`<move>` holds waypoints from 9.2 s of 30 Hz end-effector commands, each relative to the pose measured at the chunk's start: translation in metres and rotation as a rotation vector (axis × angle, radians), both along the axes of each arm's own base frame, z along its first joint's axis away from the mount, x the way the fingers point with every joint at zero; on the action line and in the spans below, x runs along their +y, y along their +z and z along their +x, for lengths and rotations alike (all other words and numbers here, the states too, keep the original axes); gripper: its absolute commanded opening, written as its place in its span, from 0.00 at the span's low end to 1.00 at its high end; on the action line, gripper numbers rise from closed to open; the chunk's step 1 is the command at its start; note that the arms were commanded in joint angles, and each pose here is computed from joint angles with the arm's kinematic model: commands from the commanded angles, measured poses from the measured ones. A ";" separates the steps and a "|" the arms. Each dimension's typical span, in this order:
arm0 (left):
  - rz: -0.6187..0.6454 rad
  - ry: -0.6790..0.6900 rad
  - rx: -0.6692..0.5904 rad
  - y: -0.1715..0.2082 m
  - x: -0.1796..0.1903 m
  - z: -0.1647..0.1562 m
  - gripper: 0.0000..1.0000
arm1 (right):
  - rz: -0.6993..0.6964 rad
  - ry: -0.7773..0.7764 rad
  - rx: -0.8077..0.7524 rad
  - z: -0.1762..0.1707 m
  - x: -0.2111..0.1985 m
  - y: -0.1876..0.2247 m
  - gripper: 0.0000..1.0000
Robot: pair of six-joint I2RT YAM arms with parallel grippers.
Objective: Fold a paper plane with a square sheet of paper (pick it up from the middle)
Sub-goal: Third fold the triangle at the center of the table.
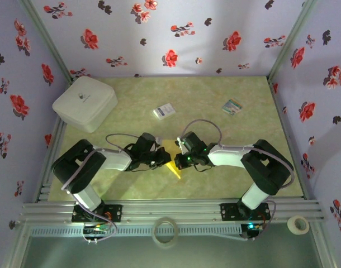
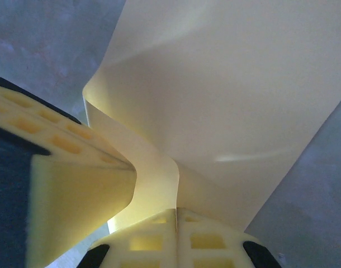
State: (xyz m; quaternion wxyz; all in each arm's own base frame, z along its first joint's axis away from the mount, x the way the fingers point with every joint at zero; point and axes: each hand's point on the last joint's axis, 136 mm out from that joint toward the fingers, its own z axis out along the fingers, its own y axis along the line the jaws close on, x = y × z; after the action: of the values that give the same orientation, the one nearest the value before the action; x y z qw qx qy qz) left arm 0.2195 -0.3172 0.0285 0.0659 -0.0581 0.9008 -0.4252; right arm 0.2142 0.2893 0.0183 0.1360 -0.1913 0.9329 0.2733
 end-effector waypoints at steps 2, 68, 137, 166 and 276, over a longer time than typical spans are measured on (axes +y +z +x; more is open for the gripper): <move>0.046 -0.007 0.031 -0.019 0.008 -0.011 0.00 | -0.057 -0.007 0.002 0.002 -0.010 -0.012 0.01; 0.092 -0.025 0.023 -0.028 0.010 -0.007 0.00 | 0.033 -0.076 0.321 -0.057 0.007 -0.009 0.06; 0.122 -0.042 0.016 -0.010 -0.004 -0.011 0.00 | 0.015 -0.298 0.424 -0.050 -0.023 -0.032 0.01; 0.221 0.120 0.020 -0.007 0.065 0.035 0.00 | 0.027 -0.280 0.436 -0.057 -0.024 -0.034 0.00; 0.137 0.000 -0.026 0.002 0.020 0.017 0.00 | 0.099 -0.272 0.420 -0.050 -0.020 -0.030 0.01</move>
State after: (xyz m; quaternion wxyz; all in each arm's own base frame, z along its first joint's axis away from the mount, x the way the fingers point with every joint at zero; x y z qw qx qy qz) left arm 0.2329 -0.2981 0.0183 0.0704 -0.0521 0.9276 -0.3632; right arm 0.1787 0.2917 0.0155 0.0154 -0.0254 0.9236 0.3821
